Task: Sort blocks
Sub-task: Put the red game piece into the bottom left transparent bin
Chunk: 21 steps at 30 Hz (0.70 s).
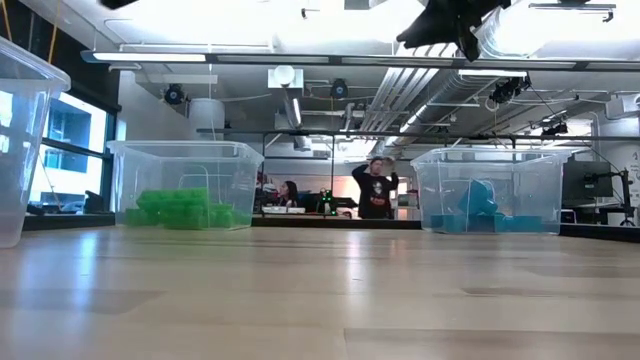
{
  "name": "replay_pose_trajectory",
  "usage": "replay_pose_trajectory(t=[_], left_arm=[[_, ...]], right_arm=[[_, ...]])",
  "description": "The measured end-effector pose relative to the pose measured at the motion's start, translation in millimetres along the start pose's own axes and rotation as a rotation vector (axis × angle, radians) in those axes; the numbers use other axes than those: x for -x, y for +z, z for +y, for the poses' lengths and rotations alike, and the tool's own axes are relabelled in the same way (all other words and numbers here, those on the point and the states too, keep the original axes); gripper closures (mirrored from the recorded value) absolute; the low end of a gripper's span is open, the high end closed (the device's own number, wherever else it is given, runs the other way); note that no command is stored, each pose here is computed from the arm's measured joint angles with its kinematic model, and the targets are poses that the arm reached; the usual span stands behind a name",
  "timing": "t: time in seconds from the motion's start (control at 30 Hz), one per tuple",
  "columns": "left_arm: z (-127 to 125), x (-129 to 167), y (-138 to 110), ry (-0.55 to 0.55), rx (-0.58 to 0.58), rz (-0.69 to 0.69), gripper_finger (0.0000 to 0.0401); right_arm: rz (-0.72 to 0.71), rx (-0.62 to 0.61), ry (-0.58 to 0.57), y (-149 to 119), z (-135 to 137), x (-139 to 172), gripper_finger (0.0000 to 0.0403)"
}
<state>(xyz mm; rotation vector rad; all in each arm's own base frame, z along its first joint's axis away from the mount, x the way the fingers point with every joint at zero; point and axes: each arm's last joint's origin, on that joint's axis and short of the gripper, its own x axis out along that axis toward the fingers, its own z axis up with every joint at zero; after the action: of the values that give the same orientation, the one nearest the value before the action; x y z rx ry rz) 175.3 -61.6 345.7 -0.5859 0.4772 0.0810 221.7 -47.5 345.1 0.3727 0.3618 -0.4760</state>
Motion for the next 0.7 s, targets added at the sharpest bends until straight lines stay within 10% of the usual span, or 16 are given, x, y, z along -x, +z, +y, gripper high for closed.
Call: replay_pose_trajectory(t=[0.33, 0.7], left_arm=[[12.5, 28.2, -59.3, 0.048, 0.05, -0.046, 0.0302], [36.9, 56.2, -94.5, -0.035, -0.049, 0.565, 0.03]], right_arm=[[0.052, -0.096, 0.124, -4.4, 11.6, 2.1, 0.0403], [0.061, -0.274, 0.174, -17.6, 44.2, 11.8, 0.0403]])
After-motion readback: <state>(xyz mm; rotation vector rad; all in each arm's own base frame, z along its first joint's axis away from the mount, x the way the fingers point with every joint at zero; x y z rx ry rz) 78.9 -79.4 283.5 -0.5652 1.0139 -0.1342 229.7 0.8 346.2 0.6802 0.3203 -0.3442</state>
